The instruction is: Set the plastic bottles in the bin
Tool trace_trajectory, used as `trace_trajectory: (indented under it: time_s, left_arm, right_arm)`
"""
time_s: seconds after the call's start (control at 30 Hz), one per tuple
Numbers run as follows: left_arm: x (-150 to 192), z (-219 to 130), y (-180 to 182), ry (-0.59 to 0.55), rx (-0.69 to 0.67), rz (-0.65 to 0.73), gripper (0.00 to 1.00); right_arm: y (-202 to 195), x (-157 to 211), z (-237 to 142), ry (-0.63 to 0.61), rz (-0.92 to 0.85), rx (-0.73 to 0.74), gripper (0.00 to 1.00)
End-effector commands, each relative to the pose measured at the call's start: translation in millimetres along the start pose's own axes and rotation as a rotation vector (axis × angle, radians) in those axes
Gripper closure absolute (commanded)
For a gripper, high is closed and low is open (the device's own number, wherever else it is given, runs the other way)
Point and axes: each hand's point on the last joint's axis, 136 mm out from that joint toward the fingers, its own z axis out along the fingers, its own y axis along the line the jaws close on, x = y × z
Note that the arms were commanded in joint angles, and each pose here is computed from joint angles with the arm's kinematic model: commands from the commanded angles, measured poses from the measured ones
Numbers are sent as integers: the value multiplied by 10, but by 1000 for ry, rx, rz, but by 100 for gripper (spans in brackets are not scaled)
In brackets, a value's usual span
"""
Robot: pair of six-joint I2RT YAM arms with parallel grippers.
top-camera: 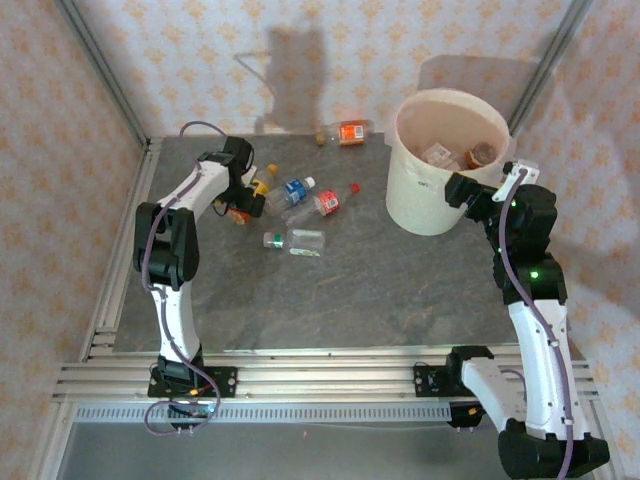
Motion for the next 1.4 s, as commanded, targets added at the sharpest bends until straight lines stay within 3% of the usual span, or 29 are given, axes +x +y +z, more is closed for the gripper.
trace_trajectory:
  time_s: [0.0, 0.1, 0.33, 0.53, 0.77, 1.13, 1.37]
  left_arm:
    - [28, 44, -102, 44, 56, 133, 6]
    - [57, 142, -40, 83, 22, 176, 10]
    - [-28, 187, -74, 29, 56, 172, 15]
    - [94, 316, -64, 67, 37, 178, 22]
    - [145, 346, -84, 50, 39, 147, 41]
    - [-87, -226, -18, -111, 42, 6, 63]
    - [-276, -1045, -358, -407, 260, -134, 66]
  right_arm:
    - [6, -132, -109, -37, -23, 14, 1]
    - [7, -143, -129, -35, -33, 17, 1]
    - [-4, -122, -142, -25, -40, 22, 1]
    - [51, -138, -157, -29, -49, -7, 1]
    - [238, -152, -201, -49, -58, -117, 1]
    - [352, -101, -153, -59, -8, -200, 1]
    - [418, -158, -56, -114, 145, -265, 1]
